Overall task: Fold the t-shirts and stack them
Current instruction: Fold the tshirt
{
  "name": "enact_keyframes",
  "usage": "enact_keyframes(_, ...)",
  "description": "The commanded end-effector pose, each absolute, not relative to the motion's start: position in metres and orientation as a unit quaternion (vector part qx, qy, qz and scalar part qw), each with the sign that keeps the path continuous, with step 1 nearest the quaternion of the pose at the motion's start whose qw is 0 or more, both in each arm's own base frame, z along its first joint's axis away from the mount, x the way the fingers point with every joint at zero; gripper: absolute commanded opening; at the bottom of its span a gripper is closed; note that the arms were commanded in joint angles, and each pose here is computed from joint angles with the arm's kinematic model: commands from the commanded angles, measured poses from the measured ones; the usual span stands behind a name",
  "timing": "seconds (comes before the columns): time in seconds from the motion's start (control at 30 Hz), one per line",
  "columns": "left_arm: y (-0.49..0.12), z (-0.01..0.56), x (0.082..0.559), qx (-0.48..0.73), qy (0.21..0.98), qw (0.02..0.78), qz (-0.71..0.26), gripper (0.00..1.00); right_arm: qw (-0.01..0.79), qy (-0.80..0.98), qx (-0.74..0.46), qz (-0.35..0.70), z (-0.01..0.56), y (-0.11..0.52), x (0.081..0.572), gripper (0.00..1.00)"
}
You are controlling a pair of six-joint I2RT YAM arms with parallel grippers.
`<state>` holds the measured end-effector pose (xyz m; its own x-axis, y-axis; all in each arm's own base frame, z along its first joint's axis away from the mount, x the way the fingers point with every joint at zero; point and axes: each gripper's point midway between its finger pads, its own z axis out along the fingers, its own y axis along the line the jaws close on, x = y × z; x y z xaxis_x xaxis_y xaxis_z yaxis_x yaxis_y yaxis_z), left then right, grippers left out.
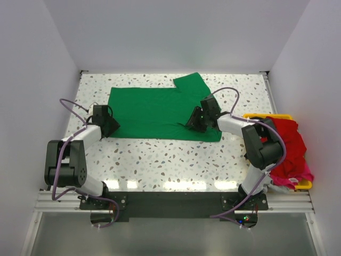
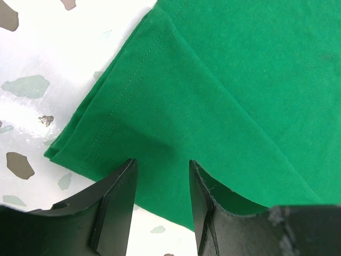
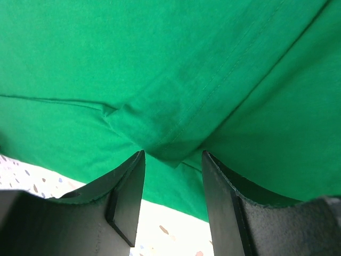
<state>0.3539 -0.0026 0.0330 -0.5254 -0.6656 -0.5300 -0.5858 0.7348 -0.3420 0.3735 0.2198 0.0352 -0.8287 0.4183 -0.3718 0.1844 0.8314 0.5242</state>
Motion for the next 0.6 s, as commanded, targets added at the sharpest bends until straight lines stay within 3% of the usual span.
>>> enact_keyframes(0.0,-0.002,0.045,0.364,-0.362,0.859,0.356,-0.071,0.48,0.264,0.916,0.165,0.254,0.047,0.23,0.387,0.5)
enact_keyframes(0.57,-0.001,0.057,0.363,-0.357,0.858,0.361,-0.071,0.48,0.28,0.908,0.154,0.269,0.065,0.255,0.431,0.49)
